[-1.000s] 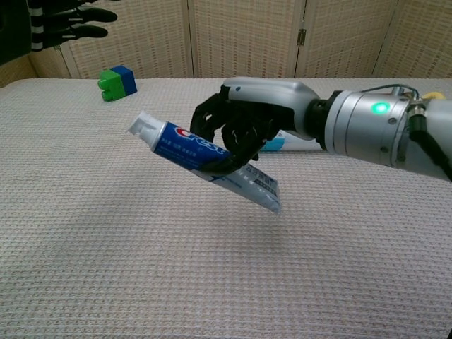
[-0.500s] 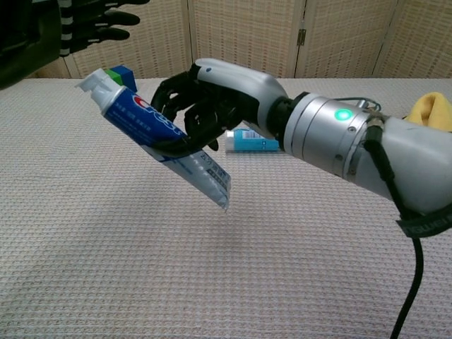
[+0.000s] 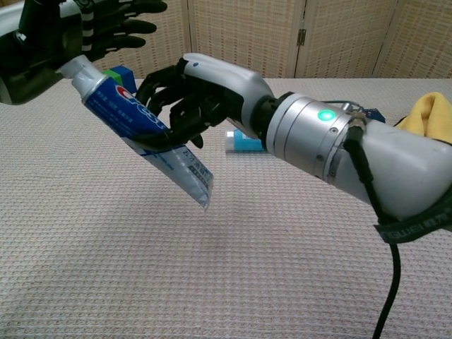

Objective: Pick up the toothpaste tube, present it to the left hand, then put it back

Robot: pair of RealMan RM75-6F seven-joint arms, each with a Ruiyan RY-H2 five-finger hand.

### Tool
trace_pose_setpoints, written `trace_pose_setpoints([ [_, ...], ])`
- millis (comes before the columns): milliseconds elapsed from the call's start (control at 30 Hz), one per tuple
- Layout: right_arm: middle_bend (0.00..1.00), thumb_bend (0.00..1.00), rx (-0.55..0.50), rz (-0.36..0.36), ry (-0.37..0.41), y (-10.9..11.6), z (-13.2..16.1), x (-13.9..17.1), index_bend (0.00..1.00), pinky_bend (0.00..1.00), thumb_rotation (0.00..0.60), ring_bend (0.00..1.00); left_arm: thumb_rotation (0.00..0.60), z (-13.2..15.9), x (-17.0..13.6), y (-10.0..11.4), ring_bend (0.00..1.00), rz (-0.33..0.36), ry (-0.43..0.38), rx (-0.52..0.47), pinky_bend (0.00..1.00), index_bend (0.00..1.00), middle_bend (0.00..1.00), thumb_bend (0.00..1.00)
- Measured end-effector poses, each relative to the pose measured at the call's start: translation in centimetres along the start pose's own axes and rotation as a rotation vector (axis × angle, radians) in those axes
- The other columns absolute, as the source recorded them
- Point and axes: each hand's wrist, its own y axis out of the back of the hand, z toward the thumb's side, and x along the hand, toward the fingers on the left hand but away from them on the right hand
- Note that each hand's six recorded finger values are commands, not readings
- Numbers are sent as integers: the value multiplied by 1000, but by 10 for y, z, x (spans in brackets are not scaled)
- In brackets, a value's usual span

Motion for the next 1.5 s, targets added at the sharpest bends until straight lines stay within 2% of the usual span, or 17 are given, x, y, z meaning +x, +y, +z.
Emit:
trace_pose_setpoints([
  [267, 650, 740, -55, -22, -2, -6, 5, -6, 829, 724, 600, 712, 0, 1, 2, -8, 0, 13, -14, 12, 0, 8, 33, 180],
  [467, 651, 740, -47, -18, -13, -7, 2, -5, 830, 726, 600, 713, 0, -1, 2, -9, 0, 18, -13, 37, 0, 7, 33, 180],
  [833, 651, 739, -1, -5, -42, 0, -7, 1, 830, 726, 600, 712, 0, -11, 0, 4, 0, 35, 15, 105, 0, 8, 33, 181],
  [933, 651, 739, 61, 16, -62, 6, -14, 5, 830, 726, 600, 714, 0, -15, -3, 13, 0, 45, 26, 131, 0, 8, 33, 181],
  [1133, 645, 739, 276, 92, -126, 22, -30, 11, 828, 724, 600, 726, 0, -27, -12, 33, 0, 54, 62, 211, 0, 8, 33, 182],
  [1267, 599, 739, 451, 159, -191, 35, -43, 16, 764, 686, 600, 690, 0, -38, -21, 42, 0, 54, 100, 257, 0, 8, 33, 183],
  [1500, 528, 738, 661, 247, -297, 44, -60, 23, 676, 606, 600, 625, 0, -55, -34, 53, 0, 57, 160, 318, 0, 7, 33, 182],
])
